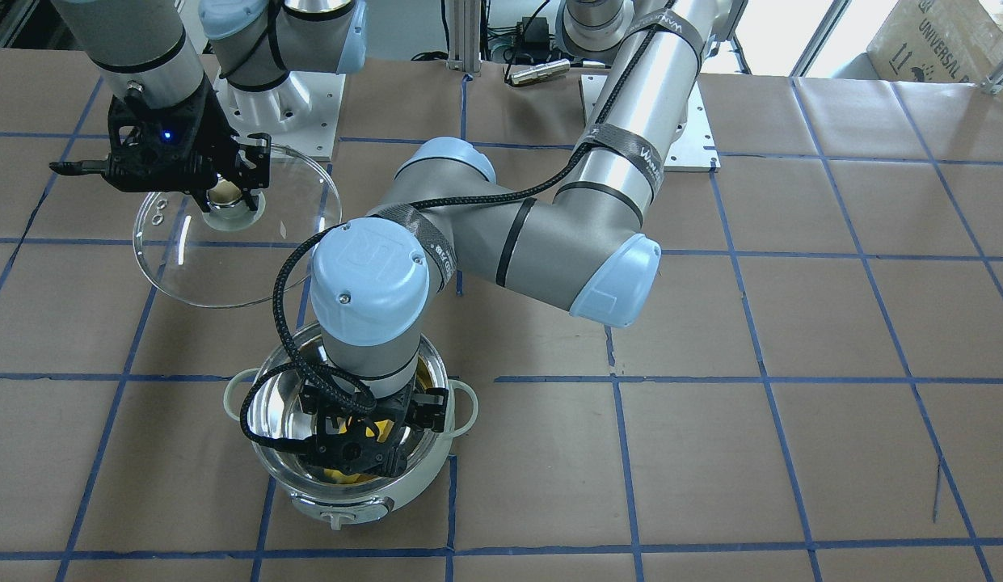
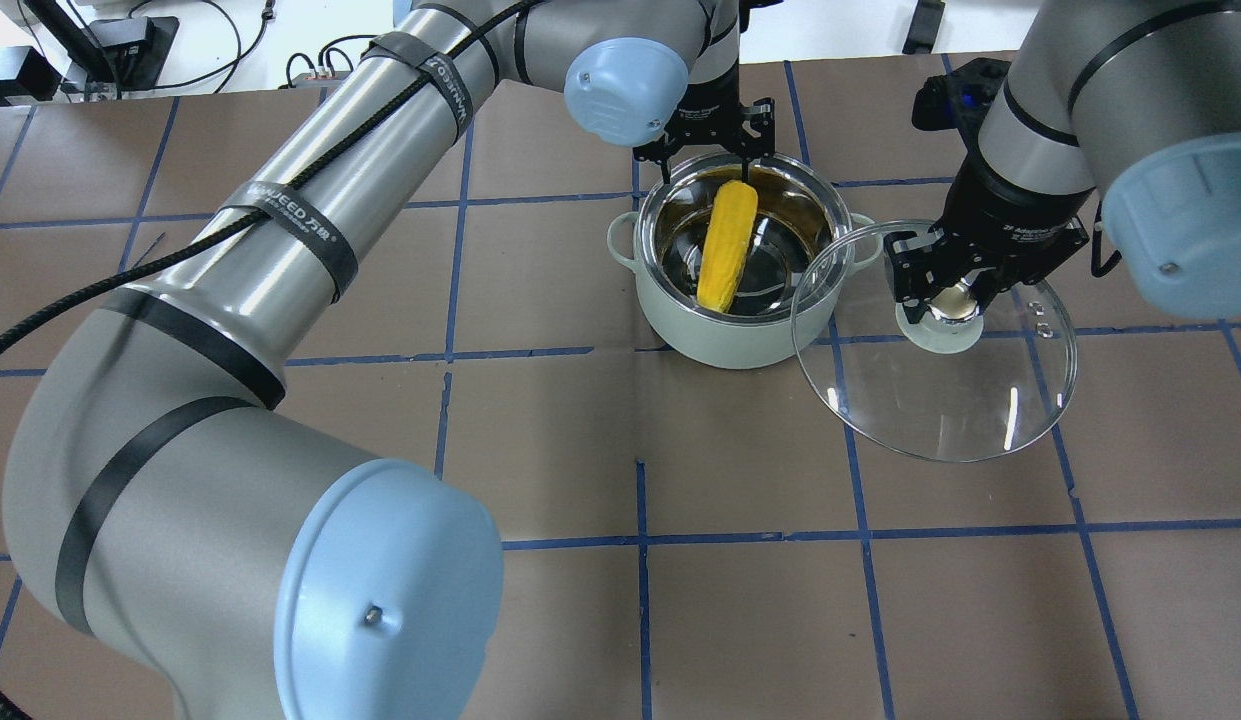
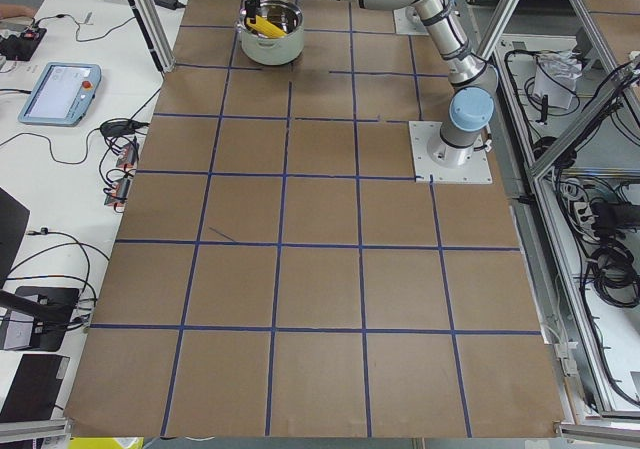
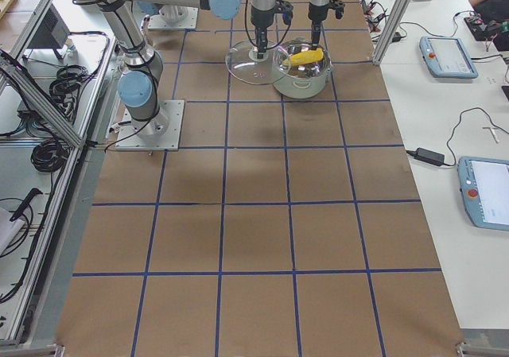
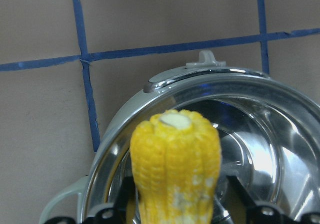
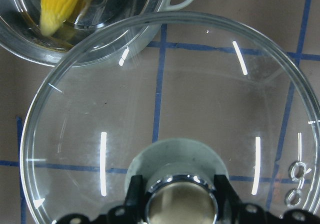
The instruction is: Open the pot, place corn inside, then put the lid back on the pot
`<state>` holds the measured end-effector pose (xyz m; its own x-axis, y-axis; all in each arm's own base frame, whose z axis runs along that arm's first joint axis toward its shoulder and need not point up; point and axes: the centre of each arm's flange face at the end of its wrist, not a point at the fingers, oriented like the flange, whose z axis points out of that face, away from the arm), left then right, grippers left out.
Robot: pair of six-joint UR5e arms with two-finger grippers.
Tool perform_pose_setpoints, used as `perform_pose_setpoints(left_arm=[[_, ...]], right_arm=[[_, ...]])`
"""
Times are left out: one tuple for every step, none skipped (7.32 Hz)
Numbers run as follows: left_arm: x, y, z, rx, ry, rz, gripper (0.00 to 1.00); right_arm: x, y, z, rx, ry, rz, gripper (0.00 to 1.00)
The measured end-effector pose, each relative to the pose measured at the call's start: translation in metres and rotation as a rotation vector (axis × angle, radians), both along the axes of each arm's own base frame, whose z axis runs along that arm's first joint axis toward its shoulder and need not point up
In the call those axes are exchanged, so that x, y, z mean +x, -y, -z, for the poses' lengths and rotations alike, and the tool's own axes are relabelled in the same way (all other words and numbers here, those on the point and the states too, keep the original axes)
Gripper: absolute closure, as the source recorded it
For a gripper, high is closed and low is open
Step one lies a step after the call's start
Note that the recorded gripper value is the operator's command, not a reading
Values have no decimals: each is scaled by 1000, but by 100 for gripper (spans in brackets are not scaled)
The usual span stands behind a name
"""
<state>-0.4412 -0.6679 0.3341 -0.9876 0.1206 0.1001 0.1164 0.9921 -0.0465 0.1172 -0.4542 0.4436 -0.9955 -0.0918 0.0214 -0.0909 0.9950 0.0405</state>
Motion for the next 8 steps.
perform_pose_setpoints(left_arm=[[9,-5,-6,12,26,12,0],[29,-9,-17,13,58,34,0],[61,-13,-29,18,75,45,0],[102,-22,-42,26,82,40,0],[144,-34,-54,30,86,41,0],[184,-51,-67,33,93,48,0],[225,-75,-80,37,98,41,0],[265,-104,-88,40,97,24,0]], right_arm=[[0,1,-1,-3,0,0,68],[0,3,-5,-12,1,1,67],[2,9,-7,-17,7,4,67],[5,20,-8,-20,13,3,67],[13,38,-9,-24,17,-11,67],[30,59,-5,-23,18,-38,67],[51,80,2,-22,19,-67,67],[69,101,11,-23,20,-84,67]])
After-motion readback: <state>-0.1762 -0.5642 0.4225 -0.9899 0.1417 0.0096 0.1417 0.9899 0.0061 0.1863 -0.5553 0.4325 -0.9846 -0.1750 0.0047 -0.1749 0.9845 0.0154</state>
